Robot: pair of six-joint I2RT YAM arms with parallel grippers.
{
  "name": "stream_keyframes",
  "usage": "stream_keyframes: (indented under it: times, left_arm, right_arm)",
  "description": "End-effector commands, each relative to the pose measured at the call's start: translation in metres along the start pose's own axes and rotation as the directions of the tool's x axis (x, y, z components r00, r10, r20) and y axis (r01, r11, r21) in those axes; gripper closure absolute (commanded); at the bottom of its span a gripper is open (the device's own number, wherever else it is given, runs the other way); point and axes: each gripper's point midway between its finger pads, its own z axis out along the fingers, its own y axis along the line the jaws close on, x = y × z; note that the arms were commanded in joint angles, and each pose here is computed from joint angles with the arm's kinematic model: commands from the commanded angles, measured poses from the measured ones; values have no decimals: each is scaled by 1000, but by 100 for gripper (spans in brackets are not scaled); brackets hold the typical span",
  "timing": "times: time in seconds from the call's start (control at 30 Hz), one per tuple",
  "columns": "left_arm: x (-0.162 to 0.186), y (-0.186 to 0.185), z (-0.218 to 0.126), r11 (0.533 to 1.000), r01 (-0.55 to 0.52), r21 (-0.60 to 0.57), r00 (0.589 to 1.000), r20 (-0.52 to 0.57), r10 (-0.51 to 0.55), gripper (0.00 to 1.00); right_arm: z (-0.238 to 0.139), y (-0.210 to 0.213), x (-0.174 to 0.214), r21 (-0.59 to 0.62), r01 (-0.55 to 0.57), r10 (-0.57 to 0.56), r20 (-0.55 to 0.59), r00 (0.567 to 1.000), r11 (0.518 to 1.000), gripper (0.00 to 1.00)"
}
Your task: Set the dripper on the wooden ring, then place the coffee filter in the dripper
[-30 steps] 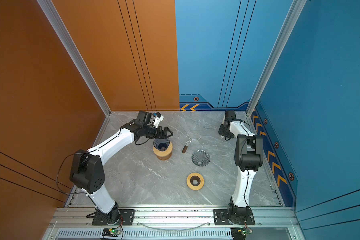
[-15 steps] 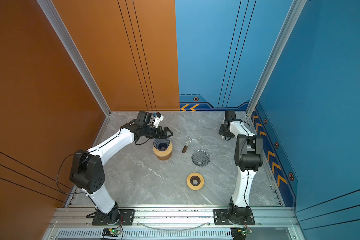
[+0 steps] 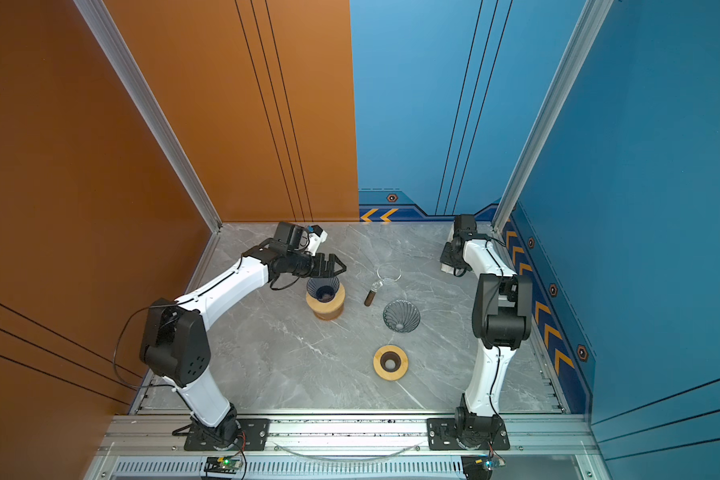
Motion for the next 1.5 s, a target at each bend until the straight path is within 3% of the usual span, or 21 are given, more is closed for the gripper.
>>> stream_keyframes:
  times: [0.0,0.57,0.77,0.9,1.13,1.47]
  left_arm:
    - [5,-10,6,999,7,35,999,-37,-6,2]
    - [6,-7,9,999,9,33,999,-44,-7,2]
    - [7,-6,10,999,13,32,999,-49,-11,2]
    - [6,-7,9,999,11,32,999,-44,-10,2]
    - [2,-10,6,999,3,37,999,-33,-1,2]
    - [-2,-15,0,999,-11,43,1000,-17,12,2]
  right_arm:
    - [-12,-6,-1,9,9,-9,-12,1000,1000,100]
    - [20,3,10,3,26,-26,-45,999,1000,96]
    - [32,4,13,3,29,-28,-57,998,1000,89]
    - [26,6,14,-15,29,-30,-58,998,999,82]
    - [-17,13,5,-51,43,-43,10,999,998,73]
    - [-43,25,4,-75,85,-81,55,995,994,70]
